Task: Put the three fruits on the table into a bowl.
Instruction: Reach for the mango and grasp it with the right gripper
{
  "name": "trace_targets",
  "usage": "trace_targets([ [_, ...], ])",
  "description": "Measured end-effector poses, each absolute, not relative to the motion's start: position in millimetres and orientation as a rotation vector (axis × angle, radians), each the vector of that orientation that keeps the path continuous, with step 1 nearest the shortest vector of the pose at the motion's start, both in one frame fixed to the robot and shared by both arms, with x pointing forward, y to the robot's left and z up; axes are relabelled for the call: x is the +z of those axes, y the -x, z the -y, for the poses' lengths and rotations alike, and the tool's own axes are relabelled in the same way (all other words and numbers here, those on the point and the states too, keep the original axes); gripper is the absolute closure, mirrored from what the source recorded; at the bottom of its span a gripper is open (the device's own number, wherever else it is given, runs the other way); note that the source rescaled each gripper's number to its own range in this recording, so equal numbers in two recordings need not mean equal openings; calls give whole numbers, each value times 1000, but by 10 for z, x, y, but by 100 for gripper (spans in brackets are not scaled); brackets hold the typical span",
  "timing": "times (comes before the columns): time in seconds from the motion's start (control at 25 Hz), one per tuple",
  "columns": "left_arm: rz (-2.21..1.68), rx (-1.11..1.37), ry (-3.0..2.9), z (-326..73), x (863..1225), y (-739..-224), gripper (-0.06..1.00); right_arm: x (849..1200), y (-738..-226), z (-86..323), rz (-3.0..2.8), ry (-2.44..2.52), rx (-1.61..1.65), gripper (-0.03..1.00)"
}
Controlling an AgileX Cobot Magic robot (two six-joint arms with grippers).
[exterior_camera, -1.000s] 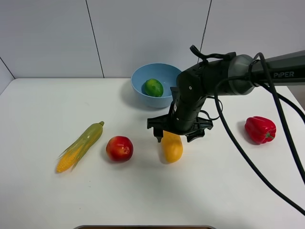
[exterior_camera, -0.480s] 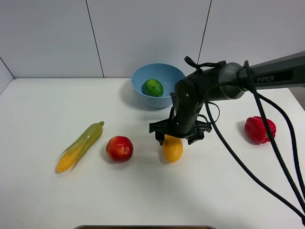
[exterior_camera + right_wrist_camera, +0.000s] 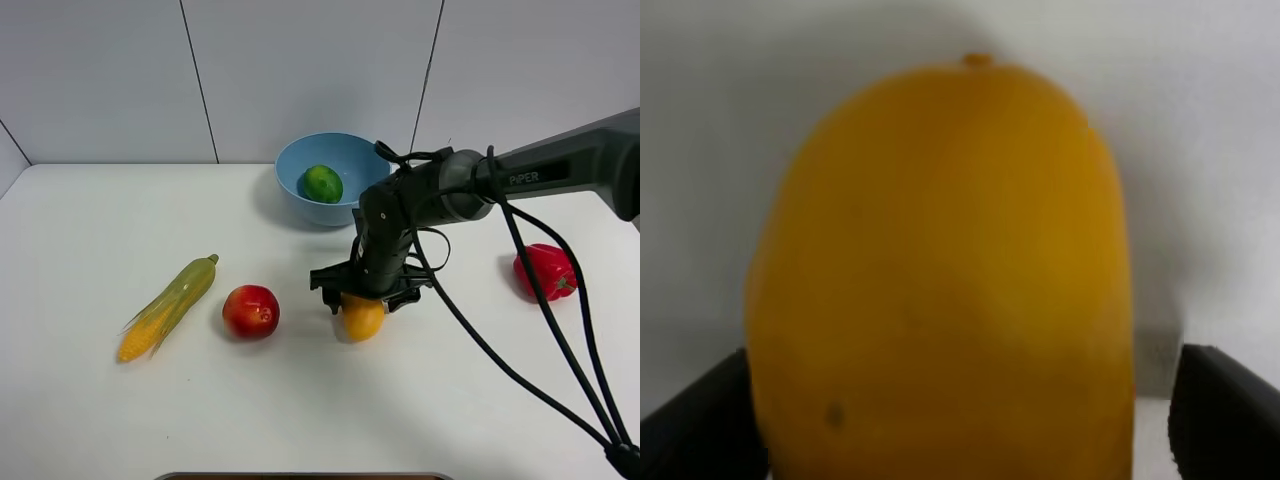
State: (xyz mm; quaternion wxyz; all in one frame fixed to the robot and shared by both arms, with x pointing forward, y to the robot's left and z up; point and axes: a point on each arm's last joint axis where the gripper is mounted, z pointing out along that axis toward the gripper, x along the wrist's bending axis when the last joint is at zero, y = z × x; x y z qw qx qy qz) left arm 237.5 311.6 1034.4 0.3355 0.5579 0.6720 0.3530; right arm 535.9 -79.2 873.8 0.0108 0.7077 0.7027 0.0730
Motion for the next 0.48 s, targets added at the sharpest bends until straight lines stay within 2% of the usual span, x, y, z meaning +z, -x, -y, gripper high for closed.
trace_targets([
  [0.32,-1753,921,-1455,-3116,10344,-2375,7,8694,-5356,791,-2204,-2205,212,33],
  [0.4,-1753,921,-1455,-3116,10344,-2375,7,8694,-5356,791,-2204,-2205,212,46],
  [0.44,-1753,921,-1455,-3116,10344,-2375,7,8694,-5356,791,-2204,-2205,212,56],
  [0.48,-1753,921,-1455,-3116,10344,-2375,7,8694,-5356,791,-2204,-2205,212,70],
])
